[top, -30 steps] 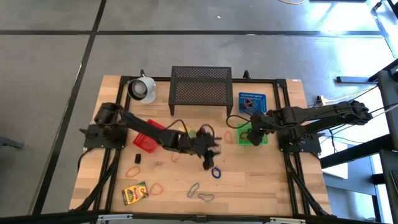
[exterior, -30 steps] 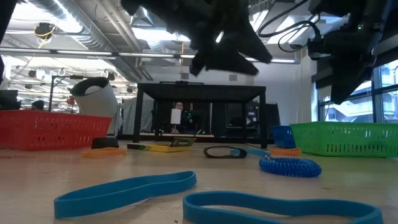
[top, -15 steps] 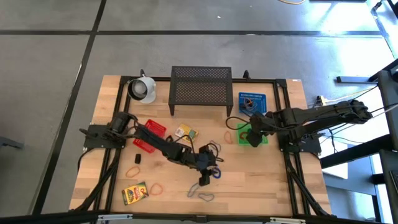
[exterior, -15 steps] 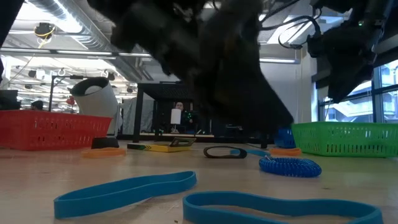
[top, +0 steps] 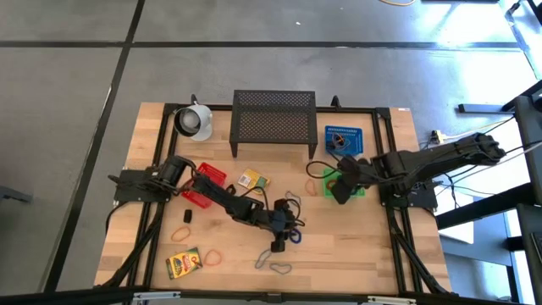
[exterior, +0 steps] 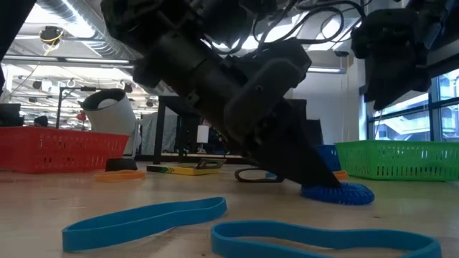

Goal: Pick & Place Office Desk Supplies
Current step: Put the blue spring keychain into the green bin, then put the orange rubber band into the blue bin

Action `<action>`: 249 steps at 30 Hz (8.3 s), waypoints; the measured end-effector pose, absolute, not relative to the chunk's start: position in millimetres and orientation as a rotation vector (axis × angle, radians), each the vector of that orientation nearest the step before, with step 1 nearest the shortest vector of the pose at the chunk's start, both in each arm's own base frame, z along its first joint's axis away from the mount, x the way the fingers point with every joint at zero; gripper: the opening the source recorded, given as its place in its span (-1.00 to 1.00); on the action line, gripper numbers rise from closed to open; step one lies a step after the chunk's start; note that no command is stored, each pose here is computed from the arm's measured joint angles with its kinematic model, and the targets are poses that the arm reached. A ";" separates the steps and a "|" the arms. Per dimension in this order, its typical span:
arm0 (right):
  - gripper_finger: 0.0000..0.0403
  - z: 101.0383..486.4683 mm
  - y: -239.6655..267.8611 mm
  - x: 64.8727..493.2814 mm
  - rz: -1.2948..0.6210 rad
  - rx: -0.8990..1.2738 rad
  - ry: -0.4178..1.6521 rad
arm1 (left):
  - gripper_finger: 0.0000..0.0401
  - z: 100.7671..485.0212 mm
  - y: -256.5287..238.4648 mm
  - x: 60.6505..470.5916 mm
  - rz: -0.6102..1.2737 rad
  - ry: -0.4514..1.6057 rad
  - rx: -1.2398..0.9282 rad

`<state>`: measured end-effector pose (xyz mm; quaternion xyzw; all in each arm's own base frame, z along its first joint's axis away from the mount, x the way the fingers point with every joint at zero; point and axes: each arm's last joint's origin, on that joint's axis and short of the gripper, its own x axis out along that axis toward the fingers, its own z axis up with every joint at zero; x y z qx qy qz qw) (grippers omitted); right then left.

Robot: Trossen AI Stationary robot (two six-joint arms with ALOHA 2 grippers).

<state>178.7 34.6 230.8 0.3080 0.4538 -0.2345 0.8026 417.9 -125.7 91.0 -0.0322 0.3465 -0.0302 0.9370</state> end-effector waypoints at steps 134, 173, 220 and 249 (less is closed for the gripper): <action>0.15 233.9 11.3 190.1 -0.685 0.689 1.180 | -0.19 254.7 -83.4 302.1 0.241 1.302 -0.086; 0.08 257.3 11.6 208.0 -0.729 0.811 0.922 | -0.20 125.3 -217.7 196.9 -0.084 1.223 0.061; 0.32 297.4 84.0 245.1 -0.079 0.466 0.453 | -0.99 244.0 -94.2 332.6 0.343 0.185 0.120; -0.43 278.8 89.2 273.8 -0.185 0.273 0.383 | -0.98 267.7 -92.5 345.1 0.337 0.131 0.277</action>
